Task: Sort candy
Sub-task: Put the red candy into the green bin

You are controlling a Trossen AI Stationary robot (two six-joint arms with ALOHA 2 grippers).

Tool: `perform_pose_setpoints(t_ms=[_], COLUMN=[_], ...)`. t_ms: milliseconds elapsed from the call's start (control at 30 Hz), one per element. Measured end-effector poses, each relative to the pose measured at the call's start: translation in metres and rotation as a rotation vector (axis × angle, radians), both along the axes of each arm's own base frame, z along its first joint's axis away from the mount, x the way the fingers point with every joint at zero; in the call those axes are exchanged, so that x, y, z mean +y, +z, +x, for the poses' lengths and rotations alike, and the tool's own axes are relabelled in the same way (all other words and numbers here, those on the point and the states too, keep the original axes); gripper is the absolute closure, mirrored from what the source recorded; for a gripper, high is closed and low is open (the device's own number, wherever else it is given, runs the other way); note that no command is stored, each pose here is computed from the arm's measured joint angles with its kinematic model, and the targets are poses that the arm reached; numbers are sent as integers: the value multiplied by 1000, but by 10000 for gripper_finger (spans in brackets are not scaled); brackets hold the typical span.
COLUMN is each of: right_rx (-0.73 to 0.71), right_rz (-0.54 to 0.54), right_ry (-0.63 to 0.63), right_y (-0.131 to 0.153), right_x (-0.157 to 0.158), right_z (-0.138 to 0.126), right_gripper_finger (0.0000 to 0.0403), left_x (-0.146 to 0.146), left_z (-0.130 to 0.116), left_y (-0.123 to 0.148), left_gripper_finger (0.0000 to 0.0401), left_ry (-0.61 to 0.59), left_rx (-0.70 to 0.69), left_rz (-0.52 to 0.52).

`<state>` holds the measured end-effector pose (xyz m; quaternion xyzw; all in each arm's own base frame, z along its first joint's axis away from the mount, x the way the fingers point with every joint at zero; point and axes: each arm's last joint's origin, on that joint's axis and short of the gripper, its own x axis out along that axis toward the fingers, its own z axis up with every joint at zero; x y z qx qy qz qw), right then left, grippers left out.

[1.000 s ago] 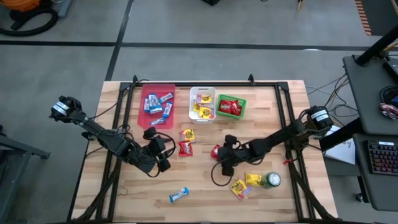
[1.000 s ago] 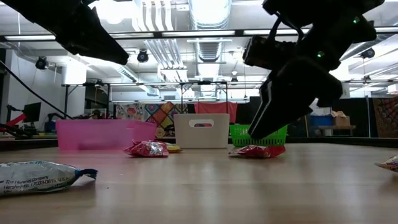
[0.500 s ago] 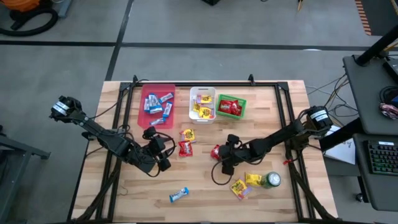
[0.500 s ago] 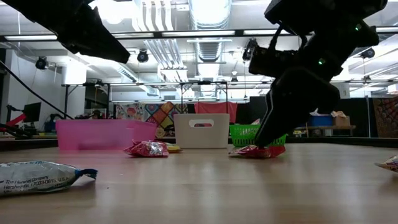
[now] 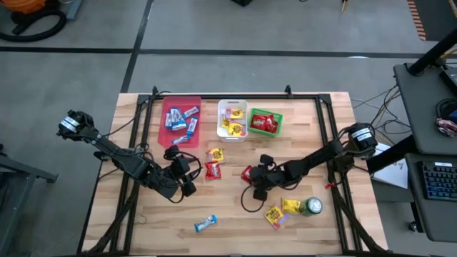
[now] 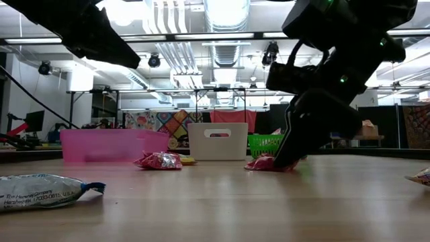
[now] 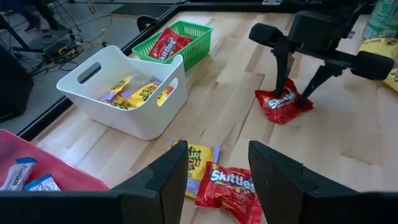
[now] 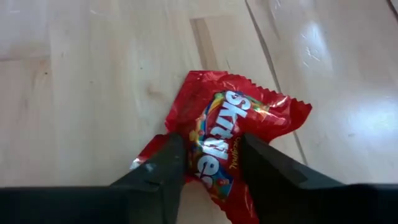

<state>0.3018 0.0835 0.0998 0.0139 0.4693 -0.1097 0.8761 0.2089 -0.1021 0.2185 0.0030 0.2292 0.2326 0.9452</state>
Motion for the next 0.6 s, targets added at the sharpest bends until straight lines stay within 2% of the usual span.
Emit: perform_pose_setpoints(t_ms=[167, 300, 500, 600], right_rx=[-22, -59, -91, -137], right_rz=[14, 32, 57, 75], right_ry=[7, 16, 33, 25], right_y=[2, 6, 20, 36], right_x=[1, 2, 2, -2], right_z=[1, 4, 1, 0], right_gripper_finger=[320, 358, 375, 376], left_x=[0, 0, 0, 0], left_z=[0, 0, 0, 0], left_y=[0, 0, 0, 0], left_gripper_finger=[249, 249, 249, 249], left_ry=[-1, -1, -1, -2], left_rx=[1, 1, 2, 3], left_rz=[0, 0, 0, 1])
